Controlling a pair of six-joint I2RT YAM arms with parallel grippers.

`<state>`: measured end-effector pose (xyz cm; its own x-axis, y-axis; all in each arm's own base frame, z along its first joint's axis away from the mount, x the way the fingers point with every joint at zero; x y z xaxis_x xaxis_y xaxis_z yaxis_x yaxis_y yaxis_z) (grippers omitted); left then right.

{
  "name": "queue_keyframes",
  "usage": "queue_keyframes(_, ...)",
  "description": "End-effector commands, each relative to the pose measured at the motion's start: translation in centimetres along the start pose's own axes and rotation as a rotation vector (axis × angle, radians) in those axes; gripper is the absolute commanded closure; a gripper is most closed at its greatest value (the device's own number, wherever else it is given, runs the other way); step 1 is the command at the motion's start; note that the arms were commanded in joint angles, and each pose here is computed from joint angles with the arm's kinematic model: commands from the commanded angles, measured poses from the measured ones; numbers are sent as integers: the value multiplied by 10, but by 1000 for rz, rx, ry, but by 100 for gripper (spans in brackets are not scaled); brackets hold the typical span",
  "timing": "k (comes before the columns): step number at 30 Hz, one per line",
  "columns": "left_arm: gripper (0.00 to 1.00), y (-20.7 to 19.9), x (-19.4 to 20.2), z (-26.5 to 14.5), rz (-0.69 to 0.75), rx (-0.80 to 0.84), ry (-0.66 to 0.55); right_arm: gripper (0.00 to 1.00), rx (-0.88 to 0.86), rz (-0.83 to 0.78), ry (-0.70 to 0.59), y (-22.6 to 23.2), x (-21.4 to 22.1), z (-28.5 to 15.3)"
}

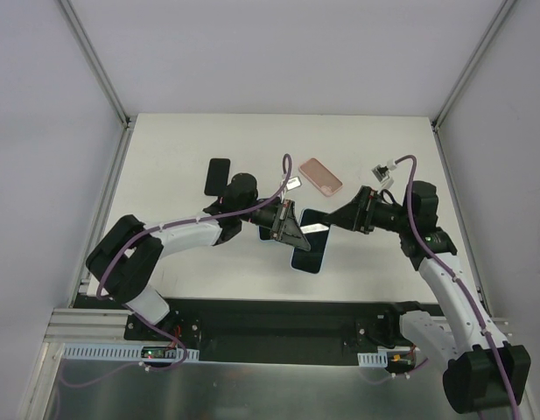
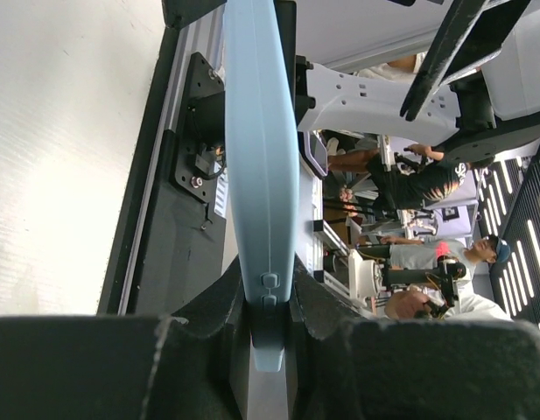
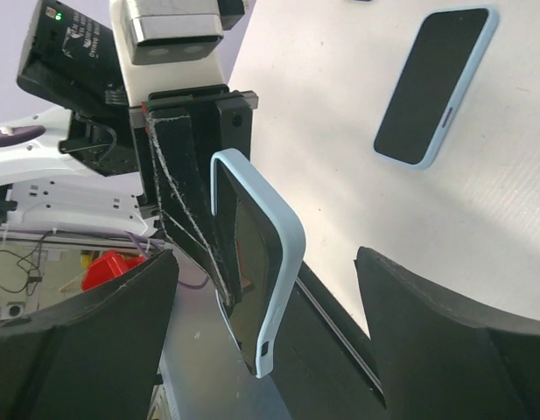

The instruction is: Put the phone into the phone case

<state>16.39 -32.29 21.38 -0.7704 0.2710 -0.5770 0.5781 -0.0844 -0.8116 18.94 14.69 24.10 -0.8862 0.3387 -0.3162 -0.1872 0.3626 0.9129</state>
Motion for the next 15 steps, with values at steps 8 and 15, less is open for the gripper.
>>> queue_keyframes(8,100,-41,-10,-6,161,89,-6,29,-162,-42,50,30,1,2)
queue_keyframes(15,100,-37,-13,-4,152,90,-4,48,-182,-66,88,35,4,6)
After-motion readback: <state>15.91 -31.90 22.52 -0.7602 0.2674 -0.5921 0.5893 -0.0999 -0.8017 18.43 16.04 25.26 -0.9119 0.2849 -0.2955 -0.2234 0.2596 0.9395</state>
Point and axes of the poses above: each gripper's point midway between its finger pads, its own z axis out along the fingers, its own y axis along the line the jaws close on, x = y × z, the point moved 5 cm from there along -z, back along the fingers, and after that the axes turned 14 degrees about z, right-handed, at the moved point
